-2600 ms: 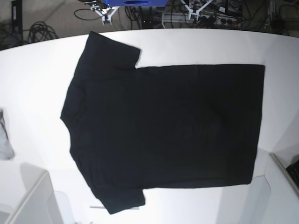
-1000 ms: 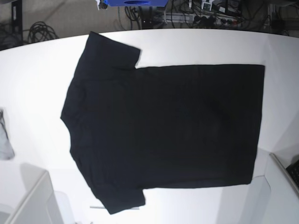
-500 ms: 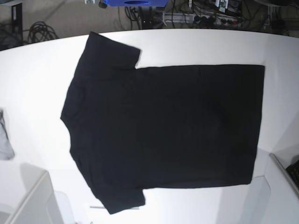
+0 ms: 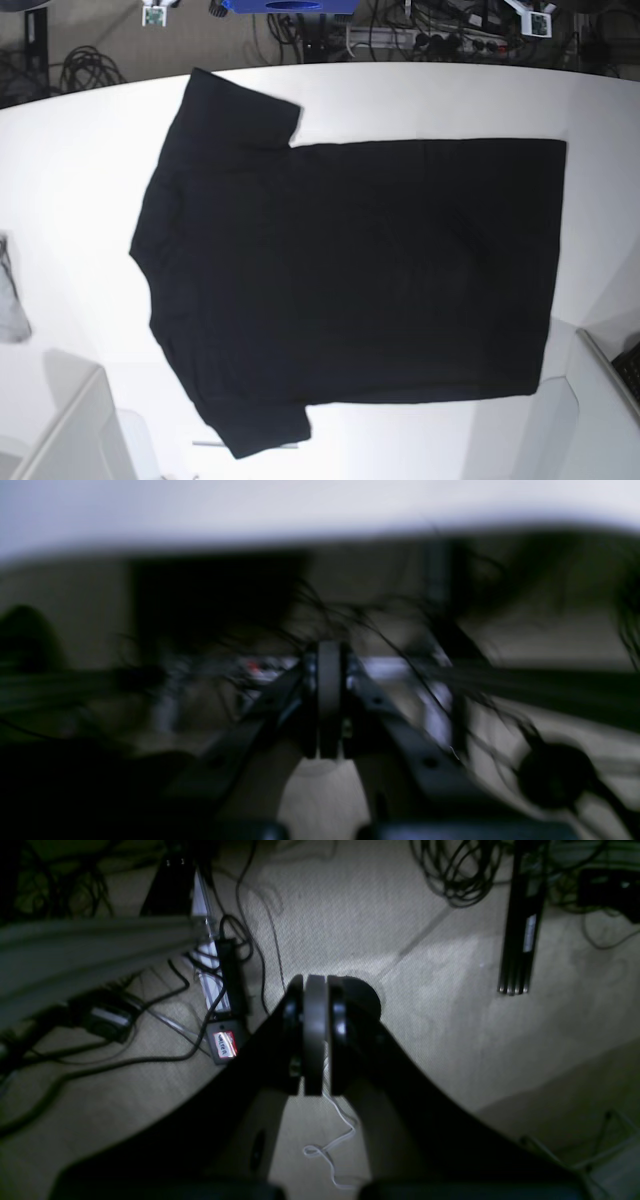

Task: Fold the T-shirt properly
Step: 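Lower both grippers to the shirt's shoulder corners and grasp them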

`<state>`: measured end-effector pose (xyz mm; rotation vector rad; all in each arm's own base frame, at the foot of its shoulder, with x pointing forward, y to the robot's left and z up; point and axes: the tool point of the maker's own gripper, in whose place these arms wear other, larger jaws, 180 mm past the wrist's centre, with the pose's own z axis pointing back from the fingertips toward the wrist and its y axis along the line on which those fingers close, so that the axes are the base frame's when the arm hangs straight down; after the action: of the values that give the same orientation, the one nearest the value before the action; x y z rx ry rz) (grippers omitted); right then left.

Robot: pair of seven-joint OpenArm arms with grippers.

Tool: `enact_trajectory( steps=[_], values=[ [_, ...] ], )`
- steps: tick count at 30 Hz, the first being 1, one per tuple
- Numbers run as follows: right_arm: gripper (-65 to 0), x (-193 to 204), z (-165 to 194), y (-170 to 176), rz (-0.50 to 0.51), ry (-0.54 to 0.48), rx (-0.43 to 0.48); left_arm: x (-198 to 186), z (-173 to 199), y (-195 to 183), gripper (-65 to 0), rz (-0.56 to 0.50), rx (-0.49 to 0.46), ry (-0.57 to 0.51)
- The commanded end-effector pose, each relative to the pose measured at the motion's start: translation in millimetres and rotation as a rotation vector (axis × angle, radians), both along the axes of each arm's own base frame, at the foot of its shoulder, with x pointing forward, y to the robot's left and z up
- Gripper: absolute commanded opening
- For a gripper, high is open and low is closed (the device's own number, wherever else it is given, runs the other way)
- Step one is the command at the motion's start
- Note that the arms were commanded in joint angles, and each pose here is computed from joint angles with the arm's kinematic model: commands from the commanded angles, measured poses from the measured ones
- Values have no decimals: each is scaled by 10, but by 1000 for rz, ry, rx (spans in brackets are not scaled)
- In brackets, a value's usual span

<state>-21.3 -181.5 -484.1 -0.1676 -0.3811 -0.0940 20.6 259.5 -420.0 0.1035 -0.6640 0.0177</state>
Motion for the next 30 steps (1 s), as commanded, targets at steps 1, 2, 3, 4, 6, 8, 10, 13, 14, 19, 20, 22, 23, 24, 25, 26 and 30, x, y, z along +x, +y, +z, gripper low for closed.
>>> enact_trajectory(
  steps=[1, 2, 3, 4, 6, 8, 10, 13, 14, 19, 20, 22, 23, 24, 25, 26, 30],
  values=[
    [-650, 54, 106, -3, 0, -31, -3, 50, 129, 9, -650, -7, 6, -36],
    [-650, 129, 171, -10, 3, -49, -6, 102, 217, 55, -650, -3, 20, -59],
    [-650, 215, 243, -10, 6, -68, -9, 146, 289, 89, -650, 2, 32, -79],
    [-650, 277, 297, -10, 6, -80, -10, 191, 354, 120, -650, 5, 42, -97],
    [-650, 404, 412, -16, 8, -103, -14, 289, 482, 192, -650, 22, 66, -141],
    [-650, 537, 523, -21, 10, -130, -18, 374, 590, 253, -650, 37, 86, -176],
    [-650, 704, 623, -23, 12, -169, -22, 430, 681, 310, -650, 55, 102, -205],
    [-650, 961, 725, -24, 11, -225, -24, 528, 771, 364, -650, 60, 119, -241],
    [-650, 1027, 738, -21, 8, -234, -22, 583, 787, 370, -650, 60, 120, -257],
    [-650, 1291, 762, 53, -22, -276, 4, 708, 832, 405, -650, 67, 127, -294],
    [-650, 1322, 769, 65, -23, -284, 7, 724, 837, 405, -650, 68, 126, -299],
    [-650, 1393, 785, 96, -31, -303, 23, 752, 845, 407, -650, 67, 126, -307],
    [-650, 1430, 798, 110, -50, -318, 48, 751, 841, 408, -650, 70, 126, -307],
    [-615, 1458, 804, 137, -67, -331, 81, 761, 844, 408, -650, 71, 125, -310],
    [-540, 1481, 811, 167, -85, -343, 118, 803, 856, 405, -650, 70, 124, -323],
    [-459, 1501, 818, 195, -100, -354, 157, 825, 859, 408, -630, 72, 124, -329],
    [-243, 1573, 870, 259, -158, -395, 320, 850, 868, 406, -387, 115, 69, -347]
  ],
)
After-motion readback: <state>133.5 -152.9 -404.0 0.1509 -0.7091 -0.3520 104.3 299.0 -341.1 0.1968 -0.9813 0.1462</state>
